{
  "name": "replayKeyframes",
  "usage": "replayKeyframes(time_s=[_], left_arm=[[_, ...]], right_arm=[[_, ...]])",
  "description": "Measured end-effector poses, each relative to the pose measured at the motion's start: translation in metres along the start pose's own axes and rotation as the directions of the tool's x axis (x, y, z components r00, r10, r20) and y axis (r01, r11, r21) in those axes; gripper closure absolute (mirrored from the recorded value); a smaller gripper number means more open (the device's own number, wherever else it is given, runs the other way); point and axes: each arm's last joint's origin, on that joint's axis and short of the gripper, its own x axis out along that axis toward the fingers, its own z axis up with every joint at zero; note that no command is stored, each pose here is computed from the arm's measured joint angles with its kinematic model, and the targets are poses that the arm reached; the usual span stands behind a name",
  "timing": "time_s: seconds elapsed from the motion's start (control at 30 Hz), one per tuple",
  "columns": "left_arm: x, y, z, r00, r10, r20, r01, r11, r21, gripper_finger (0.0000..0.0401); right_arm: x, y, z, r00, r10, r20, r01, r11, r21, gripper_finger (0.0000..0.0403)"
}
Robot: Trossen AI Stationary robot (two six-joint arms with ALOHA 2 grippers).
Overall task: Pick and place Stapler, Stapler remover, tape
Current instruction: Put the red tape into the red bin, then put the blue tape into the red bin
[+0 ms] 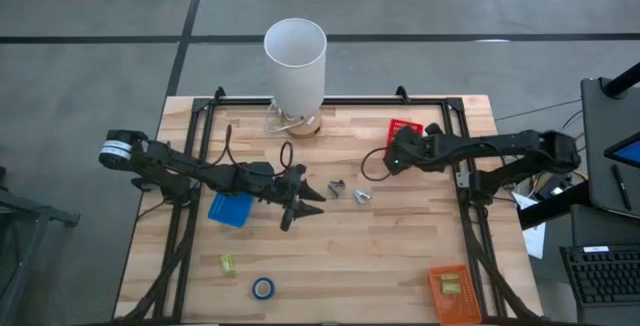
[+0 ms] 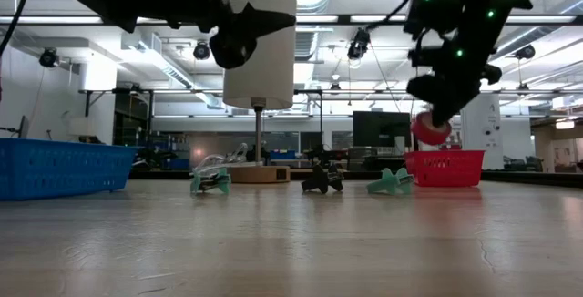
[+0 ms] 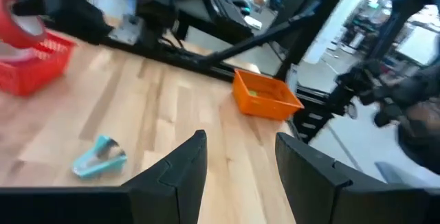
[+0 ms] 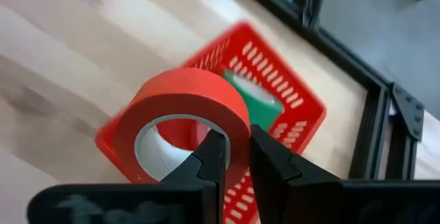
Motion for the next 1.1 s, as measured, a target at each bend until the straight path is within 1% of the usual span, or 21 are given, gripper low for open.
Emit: replayKeyframes(time_s=[0.13,0.3,0.4,0.47,0.57,0.7,0.87,1.0,1.1], left_arm=[[-0.002,-0.001,-0.002,0.999,-0.025,-0.048,0.024,0.999,-0.023,0.0226],[-0.008,-0.004,-0.006,0.987,-0.067,-0.147,0.058,0.996,-0.064,0.0226],[-0.012,-0.004,-0.009,0.976,-0.062,-0.209,0.046,0.996,-0.079,0.0226],[-0.017,-0.004,-0.012,0.964,-0.045,-0.261,0.021,0.995,-0.096,0.0226],[-0.024,-0.005,-0.016,0.941,-0.022,-0.337,-0.015,0.994,-0.106,0.0226],[-0.034,-0.011,-0.023,0.9,-0.008,-0.435,-0.044,0.993,-0.11,0.0227],[-0.045,-0.025,-0.033,0.846,-0.026,-0.532,-0.05,0.991,-0.128,0.0226],[-0.049,-0.042,-0.043,0.805,-0.063,-0.59,-0.033,0.988,-0.149,0.0227],[-0.051,-0.057,-0.052,0.784,-0.076,-0.616,-0.011,0.991,-0.137,0.0227]], right_arm=[[0.013,0.003,-0.003,0.996,-0.045,-0.071,0.043,0.998,-0.038,0.0362],[0.022,0.008,-0.009,0.987,-0.081,-0.137,0.069,0.993,-0.093,0.0362],[0.026,0.009,-0.01,0.985,-0.093,-0.148,0.078,0.991,-0.106,0.0361],[0.026,0.01,-0.011,0.984,-0.095,-0.15,0.078,0.99,-0.115,0.0352],[0.025,0.009,-0.011,0.985,-0.094,-0.148,0.077,0.99,-0.116,0.032],[0.021,0.006,-0.009,0.987,-0.085,-0.137,0.071,0.992,-0.104,0.0261],[0.011,0.0,-0.005,0.993,-0.055,-0.103,0.047,0.996,-0.079,0.0193],[0.001,-0.008,-0.003,0.997,-0.025,-0.07,0.021,0.999,-0.046,0.0157],[-0.007,-0.015,0.0,0.999,0.005,-0.04,-0.006,1.0,-0.012,0.0141]])
